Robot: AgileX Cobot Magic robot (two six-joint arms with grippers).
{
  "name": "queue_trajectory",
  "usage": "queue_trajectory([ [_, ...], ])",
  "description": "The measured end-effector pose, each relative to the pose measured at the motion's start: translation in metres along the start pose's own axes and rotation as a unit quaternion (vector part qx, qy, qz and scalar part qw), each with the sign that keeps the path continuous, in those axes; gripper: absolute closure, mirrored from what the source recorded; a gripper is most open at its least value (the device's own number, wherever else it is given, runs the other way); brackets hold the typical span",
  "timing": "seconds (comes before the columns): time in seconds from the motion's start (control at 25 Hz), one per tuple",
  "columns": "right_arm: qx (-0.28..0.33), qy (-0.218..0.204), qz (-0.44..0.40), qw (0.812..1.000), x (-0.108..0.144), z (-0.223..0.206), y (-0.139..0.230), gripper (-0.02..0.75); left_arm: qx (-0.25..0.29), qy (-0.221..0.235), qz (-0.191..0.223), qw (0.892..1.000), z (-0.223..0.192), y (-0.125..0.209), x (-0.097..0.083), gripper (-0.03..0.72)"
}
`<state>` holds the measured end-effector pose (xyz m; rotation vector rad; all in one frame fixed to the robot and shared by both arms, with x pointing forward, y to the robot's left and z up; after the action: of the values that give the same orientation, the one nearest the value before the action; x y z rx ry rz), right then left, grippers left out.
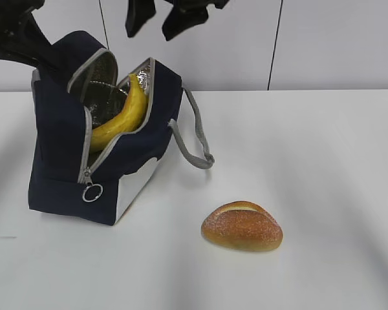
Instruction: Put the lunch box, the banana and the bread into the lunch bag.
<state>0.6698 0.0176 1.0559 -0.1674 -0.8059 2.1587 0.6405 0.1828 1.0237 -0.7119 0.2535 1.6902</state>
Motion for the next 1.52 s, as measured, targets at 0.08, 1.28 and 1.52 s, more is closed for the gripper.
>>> queue_trajectory([
  [0.08,0.045,0.012,0.004,0.999,-0.005,-0.004,0.027,0.253,0.0,0.0,0.0,1.0,0.0,0.0,0.0,0.703],
  [1.28,0.198,0.002,0.284,0.938,-0.017,-0.011,0.24,0.248,0.004,0.0,-0.001,1.0,0.0,0.002,0.0,0.703],
  [1.52,0.221,-0.027,0.352,0.909,-0.02,-0.028,0.252,0.231,0.005,-0.001,-0.001,1.0,0.0,0.002,0.0,0.703],
])
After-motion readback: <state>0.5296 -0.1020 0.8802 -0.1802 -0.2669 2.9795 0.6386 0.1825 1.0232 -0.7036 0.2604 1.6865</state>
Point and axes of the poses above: a point on each arm's last joint axis where the gripper is mounted, z pointing back along that axis away from the gripper, x along the wrist's bending axis when the last joint is at zero, y = z × x, the point moved 10 cm from there along -z, pointing out along that axis toward the gripper, and after that the axes turned 13 degrees about z, right-handed, at the moved point
